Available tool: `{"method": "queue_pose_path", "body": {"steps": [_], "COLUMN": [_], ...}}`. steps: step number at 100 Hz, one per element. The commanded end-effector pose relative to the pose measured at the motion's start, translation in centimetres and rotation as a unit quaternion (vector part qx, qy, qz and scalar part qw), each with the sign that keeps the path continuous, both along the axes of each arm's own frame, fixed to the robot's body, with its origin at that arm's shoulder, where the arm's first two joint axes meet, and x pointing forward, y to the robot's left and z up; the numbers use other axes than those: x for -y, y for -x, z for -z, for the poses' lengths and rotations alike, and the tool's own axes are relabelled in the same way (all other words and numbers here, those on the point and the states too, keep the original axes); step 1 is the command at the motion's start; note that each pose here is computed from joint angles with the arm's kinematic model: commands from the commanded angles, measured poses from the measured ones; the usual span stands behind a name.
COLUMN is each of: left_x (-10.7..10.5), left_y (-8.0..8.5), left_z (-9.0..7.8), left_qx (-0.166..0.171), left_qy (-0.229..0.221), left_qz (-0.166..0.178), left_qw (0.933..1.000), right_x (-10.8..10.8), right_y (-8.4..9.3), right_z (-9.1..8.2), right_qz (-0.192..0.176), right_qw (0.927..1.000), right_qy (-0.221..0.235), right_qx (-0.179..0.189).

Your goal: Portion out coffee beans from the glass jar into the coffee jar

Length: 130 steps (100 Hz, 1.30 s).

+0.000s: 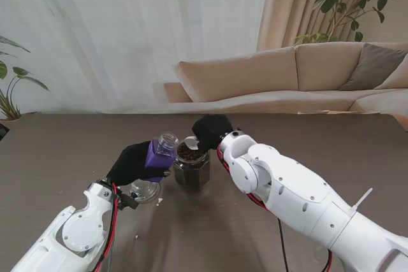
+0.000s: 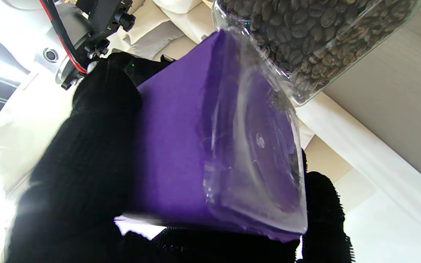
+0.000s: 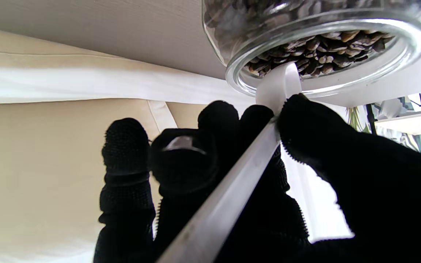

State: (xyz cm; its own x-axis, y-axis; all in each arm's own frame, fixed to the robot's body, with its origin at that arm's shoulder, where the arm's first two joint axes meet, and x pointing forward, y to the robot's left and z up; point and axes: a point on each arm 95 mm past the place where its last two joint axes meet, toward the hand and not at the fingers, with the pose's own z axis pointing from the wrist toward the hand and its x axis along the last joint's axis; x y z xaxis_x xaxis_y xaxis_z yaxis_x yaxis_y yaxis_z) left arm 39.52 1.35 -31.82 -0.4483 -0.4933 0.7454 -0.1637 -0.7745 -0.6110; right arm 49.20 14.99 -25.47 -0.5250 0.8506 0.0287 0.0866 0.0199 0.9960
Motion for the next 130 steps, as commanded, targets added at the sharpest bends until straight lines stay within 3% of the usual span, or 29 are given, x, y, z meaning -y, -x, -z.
{"method": "queue_pose_path", "body": {"steps": [1, 53, 87, 130], "left_x": [0.3, 0.5, 0.5, 0.6], "left_y": [0.1, 0.3, 0.5, 0.3], "left_z": [-0.1, -0.2, -0.3, -0.2], "left_qx": [0.000, 0.000, -0.002, -0.008], "left_qy": [0.001, 0.002, 0.002, 0.001], "left_qz": [0.008, 0.006, 0.003, 0.001], "left_qw": [1.0000, 1.0000, 1.0000, 1.0000], "right_x": [-0.4, -1.2, -1.5, -0.5], "right_y": [-0.1, 0.9, 0.5, 0.2], "right_z": [0.4, 1.1, 1.4, 0.3], "right_qz": [0.000, -0.022, 0.006, 0.044], "right_qw": [0.9999, 0.9986, 0.9980, 0.9945], "right_qy": [0.010, -0.023, -0.030, -0.061], "right_qx": [-0.005, -0.042, -0.056, -0.072]}}
